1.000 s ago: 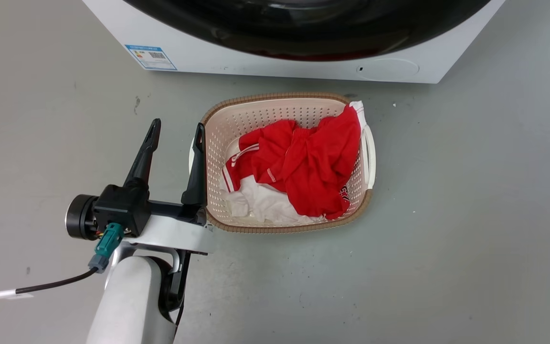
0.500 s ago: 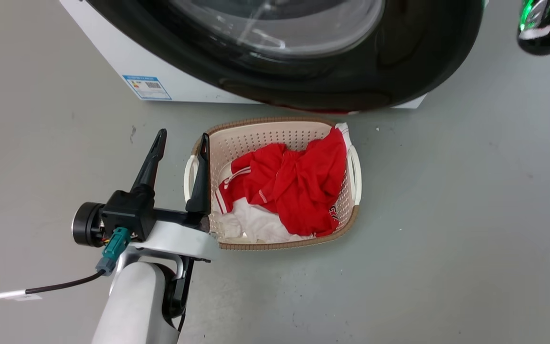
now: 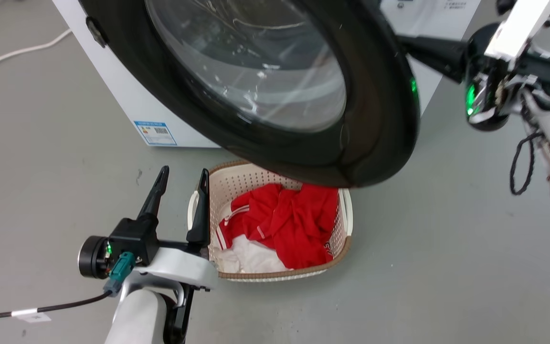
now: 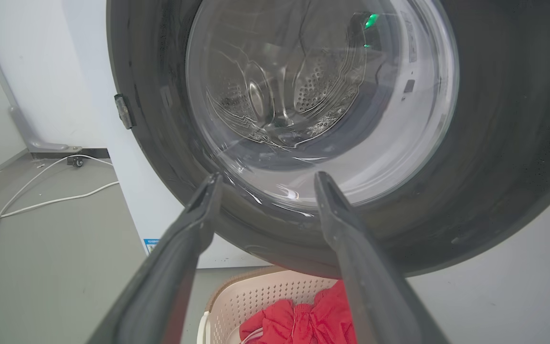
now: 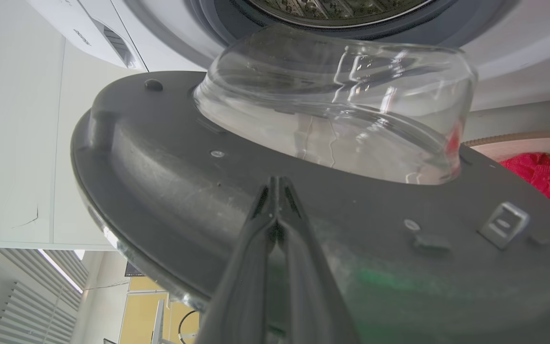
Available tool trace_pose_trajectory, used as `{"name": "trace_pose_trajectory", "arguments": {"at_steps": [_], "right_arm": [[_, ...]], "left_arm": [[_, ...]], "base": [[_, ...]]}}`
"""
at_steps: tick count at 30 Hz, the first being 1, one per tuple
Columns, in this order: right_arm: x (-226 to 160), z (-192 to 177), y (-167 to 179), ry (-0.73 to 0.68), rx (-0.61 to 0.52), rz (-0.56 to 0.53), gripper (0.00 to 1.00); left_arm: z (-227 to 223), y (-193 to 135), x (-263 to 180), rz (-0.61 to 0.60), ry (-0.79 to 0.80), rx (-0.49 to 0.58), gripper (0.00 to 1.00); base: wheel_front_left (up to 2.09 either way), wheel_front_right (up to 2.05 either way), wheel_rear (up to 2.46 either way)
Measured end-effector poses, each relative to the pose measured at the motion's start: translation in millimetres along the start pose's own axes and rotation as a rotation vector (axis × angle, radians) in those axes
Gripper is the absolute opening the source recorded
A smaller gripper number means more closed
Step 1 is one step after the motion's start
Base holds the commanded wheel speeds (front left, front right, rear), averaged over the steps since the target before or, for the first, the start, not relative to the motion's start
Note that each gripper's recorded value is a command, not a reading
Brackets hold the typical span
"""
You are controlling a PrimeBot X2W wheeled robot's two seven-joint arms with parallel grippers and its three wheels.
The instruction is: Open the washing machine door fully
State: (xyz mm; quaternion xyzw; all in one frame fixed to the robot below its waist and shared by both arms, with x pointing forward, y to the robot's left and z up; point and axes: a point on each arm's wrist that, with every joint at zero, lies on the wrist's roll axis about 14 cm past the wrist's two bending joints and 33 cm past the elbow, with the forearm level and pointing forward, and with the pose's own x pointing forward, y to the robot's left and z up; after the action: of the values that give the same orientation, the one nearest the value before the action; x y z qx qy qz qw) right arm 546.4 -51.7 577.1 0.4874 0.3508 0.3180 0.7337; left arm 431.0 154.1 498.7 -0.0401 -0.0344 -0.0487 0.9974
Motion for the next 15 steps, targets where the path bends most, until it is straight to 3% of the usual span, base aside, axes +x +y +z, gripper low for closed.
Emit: {"name": "trace_pose_trajectory", "arguments": {"at_steps": [15], "right_arm": [[4.3, -83.2, 31.8, 0.169, -0.013, 0.097, 0.00]], "left_arm": [[17.6, 4.9, -32.6, 0.040, -0.030, -0.010, 1.00]], "base": [[0.00, 0.00, 0.00]]}}
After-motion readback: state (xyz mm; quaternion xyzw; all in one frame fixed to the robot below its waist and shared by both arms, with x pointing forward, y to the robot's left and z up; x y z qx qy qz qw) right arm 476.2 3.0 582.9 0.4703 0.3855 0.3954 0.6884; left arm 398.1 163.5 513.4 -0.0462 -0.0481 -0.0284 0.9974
